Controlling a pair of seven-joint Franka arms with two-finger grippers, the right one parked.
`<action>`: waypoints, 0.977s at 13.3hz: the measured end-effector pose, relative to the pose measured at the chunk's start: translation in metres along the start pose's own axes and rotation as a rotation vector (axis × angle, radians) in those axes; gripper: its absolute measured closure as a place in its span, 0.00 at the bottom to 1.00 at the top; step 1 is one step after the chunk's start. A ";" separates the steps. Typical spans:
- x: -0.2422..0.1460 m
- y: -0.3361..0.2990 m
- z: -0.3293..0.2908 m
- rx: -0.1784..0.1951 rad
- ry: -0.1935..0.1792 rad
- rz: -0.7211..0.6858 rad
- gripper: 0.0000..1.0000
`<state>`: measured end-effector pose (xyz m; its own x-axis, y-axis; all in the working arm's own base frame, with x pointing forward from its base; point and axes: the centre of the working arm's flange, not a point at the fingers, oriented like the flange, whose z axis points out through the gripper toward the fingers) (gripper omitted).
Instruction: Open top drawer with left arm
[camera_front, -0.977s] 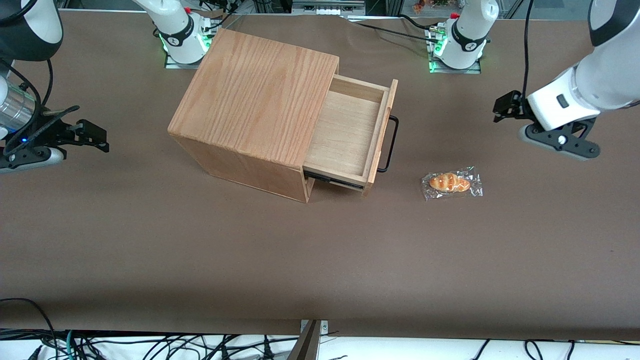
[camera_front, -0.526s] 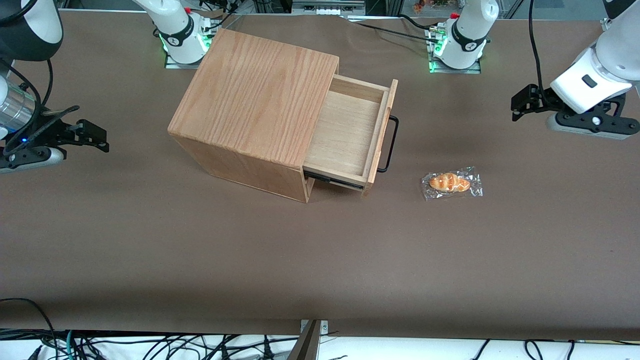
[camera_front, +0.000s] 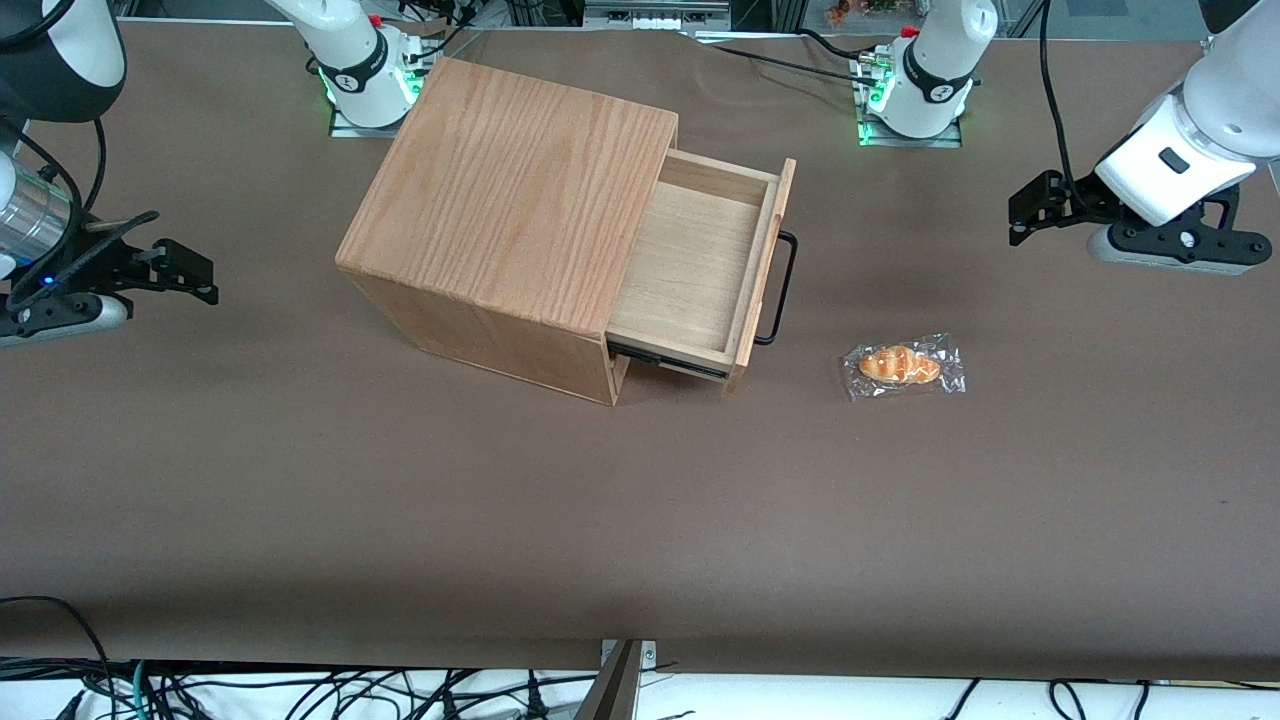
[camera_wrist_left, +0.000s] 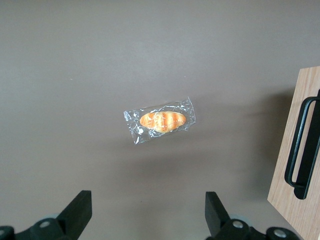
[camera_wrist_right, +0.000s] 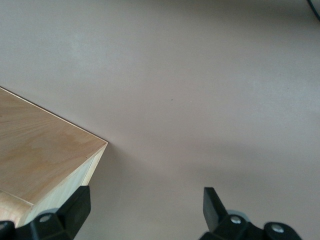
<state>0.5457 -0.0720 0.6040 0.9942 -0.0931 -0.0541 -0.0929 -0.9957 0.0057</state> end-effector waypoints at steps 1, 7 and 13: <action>0.000 -0.001 0.000 0.000 0.001 -0.002 0.00; 0.000 -0.004 -0.001 0.000 0.002 -0.012 0.00; 0.000 -0.004 -0.001 0.000 0.002 -0.021 0.00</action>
